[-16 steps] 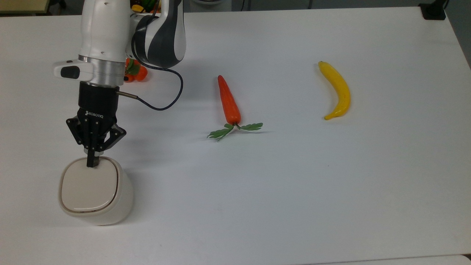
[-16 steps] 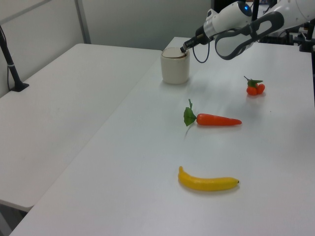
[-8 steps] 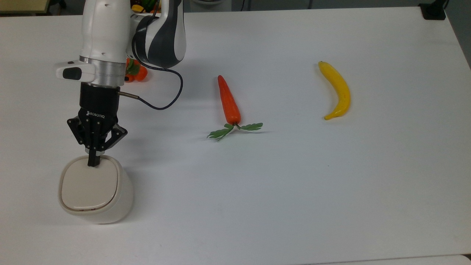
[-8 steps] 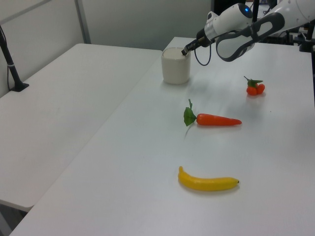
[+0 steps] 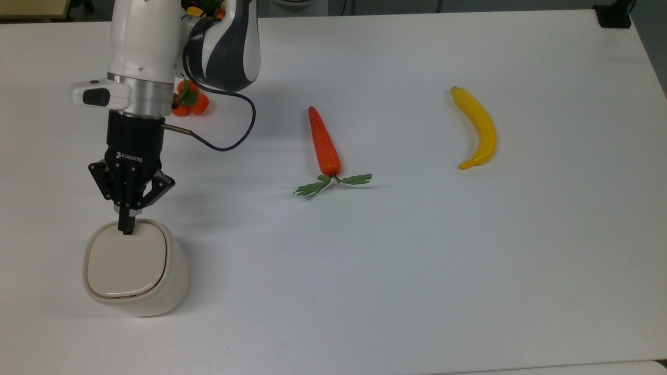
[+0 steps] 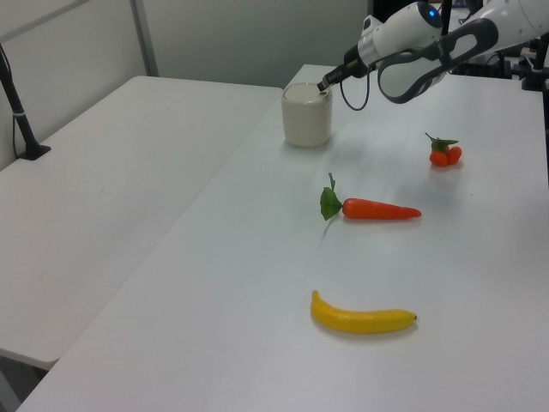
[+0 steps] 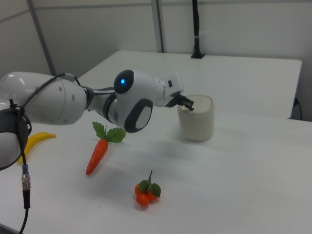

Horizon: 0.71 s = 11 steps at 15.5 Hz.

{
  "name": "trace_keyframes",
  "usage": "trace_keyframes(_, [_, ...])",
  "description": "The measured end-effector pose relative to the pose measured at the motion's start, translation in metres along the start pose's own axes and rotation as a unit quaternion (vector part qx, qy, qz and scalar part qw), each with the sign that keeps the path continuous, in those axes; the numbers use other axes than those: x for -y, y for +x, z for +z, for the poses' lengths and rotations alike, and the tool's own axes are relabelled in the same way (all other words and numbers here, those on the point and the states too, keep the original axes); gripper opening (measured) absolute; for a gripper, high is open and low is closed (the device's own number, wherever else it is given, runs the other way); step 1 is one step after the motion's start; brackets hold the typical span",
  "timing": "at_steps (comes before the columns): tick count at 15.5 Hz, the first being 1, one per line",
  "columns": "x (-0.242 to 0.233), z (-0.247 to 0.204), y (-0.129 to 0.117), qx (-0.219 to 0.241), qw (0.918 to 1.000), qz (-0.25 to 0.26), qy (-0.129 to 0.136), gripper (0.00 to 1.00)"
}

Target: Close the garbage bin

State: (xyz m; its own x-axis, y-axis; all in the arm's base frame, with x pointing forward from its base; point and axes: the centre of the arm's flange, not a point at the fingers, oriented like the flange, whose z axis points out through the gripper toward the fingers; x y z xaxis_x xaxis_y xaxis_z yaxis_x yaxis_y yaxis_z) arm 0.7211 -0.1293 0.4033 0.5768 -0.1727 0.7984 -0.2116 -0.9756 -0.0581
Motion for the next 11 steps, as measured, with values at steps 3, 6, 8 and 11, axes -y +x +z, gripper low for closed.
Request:
trace_keyframes(3, [0.001, -0.022, 0.02, 0.038, 0.9993, 0.001, 0.003, 0.01])
trace_keyframes(6, [0.008, -0.058, 0.04, 0.123, 0.9923, -0.001, 0.01, 0.01])
trace_keyframes(8, [0.014, -0.086, 0.048, 0.182, 0.9832, -0.004, 0.016, 0.05])
trace_keyframes(11, [0.02, -0.133, 0.057, 0.263, 0.9646, -0.009, 0.021, 0.32])
